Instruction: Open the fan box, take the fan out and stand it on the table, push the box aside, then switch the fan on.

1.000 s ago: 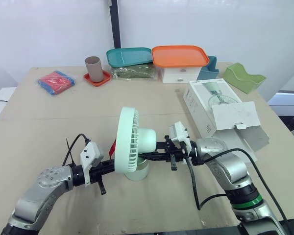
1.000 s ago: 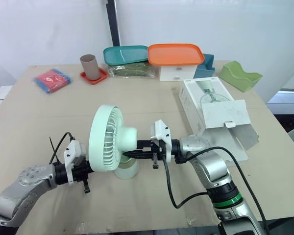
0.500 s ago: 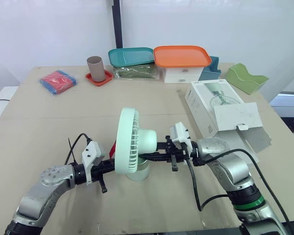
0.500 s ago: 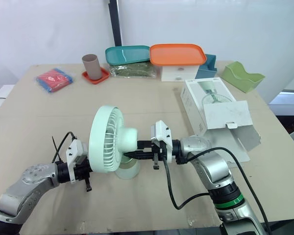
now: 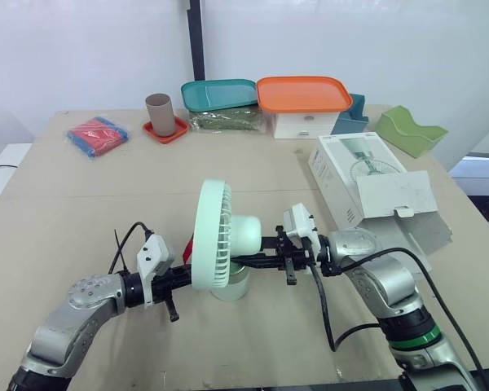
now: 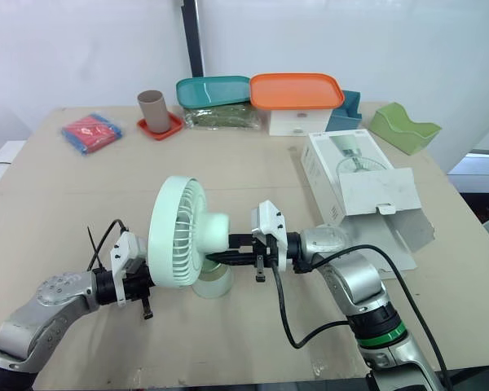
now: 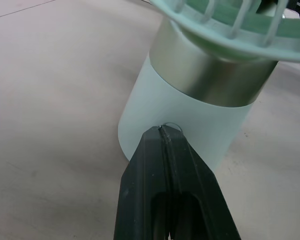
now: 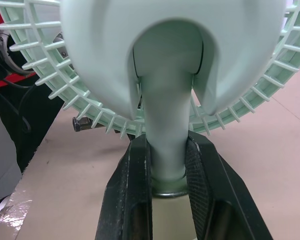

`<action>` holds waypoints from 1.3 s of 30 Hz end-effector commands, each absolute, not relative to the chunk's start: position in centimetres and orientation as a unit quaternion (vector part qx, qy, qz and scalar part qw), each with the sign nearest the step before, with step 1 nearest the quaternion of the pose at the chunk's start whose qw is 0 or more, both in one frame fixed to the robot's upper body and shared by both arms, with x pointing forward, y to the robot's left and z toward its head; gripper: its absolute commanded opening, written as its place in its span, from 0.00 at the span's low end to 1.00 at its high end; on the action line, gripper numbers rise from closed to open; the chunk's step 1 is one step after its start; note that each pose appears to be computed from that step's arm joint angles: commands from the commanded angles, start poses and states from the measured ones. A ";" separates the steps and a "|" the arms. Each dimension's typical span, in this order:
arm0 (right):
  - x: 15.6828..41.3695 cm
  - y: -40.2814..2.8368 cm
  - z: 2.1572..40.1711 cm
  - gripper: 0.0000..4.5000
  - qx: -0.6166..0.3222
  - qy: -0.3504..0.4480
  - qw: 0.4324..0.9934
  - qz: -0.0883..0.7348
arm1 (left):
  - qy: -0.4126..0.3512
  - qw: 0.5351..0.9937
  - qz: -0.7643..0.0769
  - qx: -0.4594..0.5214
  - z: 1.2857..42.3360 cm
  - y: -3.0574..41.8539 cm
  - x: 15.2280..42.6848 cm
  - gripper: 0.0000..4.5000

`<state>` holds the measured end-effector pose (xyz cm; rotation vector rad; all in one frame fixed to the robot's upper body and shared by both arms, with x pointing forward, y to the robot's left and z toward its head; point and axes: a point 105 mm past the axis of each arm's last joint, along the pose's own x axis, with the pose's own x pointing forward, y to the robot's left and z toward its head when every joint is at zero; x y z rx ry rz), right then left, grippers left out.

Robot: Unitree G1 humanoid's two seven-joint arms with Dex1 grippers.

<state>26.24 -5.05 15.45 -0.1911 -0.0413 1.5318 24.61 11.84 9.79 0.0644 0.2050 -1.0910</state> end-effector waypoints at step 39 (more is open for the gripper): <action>27.1 -5.6 17.2 0.07 -0.096 -0.041 0.723 0.683 | 0.017 0.872 -0.477 0.104 13.4 15.5 24.1 0.06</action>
